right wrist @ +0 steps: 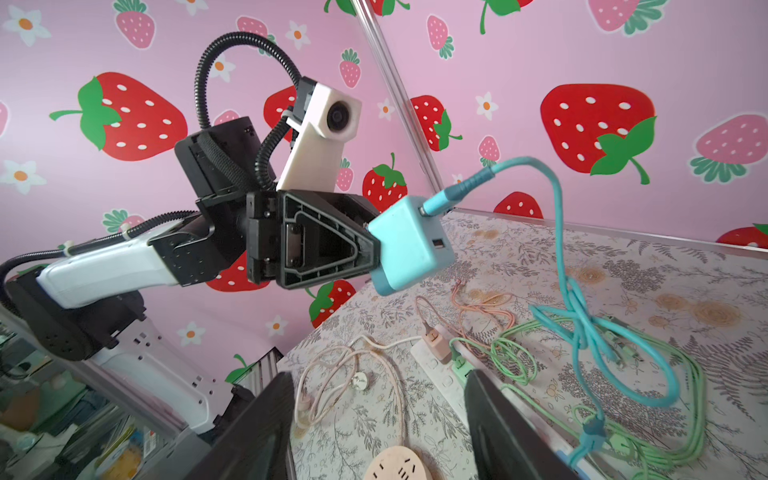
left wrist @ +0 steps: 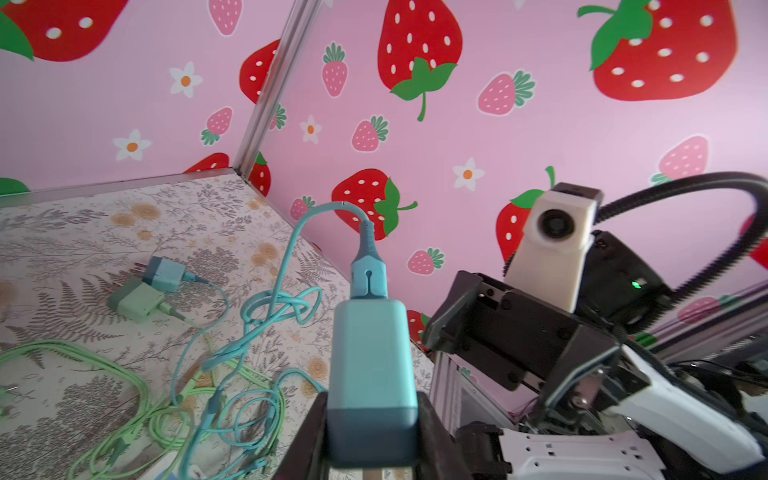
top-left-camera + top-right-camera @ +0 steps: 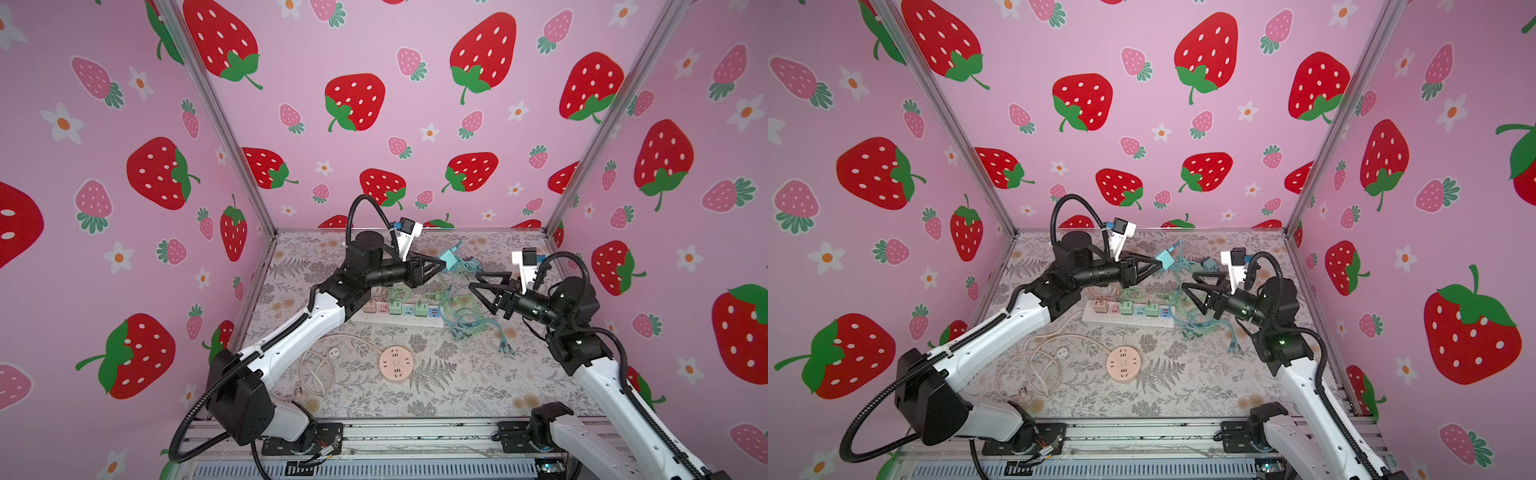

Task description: Insert the plug

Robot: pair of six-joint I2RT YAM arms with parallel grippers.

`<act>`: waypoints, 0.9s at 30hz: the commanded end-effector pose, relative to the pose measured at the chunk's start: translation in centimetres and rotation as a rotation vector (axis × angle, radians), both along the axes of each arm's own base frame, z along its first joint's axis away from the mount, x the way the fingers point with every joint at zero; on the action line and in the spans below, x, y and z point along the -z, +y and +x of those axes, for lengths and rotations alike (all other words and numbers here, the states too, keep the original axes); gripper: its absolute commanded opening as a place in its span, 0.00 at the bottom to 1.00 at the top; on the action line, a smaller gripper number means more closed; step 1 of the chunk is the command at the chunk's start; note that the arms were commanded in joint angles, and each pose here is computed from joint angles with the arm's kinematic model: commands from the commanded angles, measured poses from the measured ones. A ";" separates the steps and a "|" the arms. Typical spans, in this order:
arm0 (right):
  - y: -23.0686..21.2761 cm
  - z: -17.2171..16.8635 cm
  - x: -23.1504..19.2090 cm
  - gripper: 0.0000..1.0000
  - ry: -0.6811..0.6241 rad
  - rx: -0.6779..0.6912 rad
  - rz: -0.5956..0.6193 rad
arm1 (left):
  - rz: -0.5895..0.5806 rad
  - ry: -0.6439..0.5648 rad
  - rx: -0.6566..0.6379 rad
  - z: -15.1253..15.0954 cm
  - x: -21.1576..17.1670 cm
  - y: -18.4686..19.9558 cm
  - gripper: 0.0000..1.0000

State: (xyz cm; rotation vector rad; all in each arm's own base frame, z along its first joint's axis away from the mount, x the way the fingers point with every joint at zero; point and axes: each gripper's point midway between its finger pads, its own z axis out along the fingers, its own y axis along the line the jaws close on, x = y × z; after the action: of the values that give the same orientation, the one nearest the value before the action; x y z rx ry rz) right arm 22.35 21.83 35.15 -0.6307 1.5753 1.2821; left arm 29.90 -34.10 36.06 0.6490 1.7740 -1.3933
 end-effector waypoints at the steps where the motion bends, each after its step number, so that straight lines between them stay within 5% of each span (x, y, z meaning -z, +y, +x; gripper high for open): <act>1: 0.7 -2.6 -1.6 0.67 -0.113 -0.168 0.018 | -0.108 -0.027 0.212 -4.0 -3.4 -0.1 0.00; 18: 1.9 -3.5 -3.3 0.64 -0.092 -0.297 0.101 | -0.139 -0.064 0.419 -7.6 -3.6 -0.3 0.00; 27: 2.2 -3.3 -4.4 0.54 -0.096 -0.292 0.115 | -0.108 -0.066 0.447 -8.1 -2.7 -0.9 0.00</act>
State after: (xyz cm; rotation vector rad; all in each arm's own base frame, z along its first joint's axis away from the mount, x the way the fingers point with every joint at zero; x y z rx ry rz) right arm 19.67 23.99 37.33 -0.8282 1.4292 1.5300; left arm 22.45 -34.90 38.33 1.0057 1.5915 -1.7310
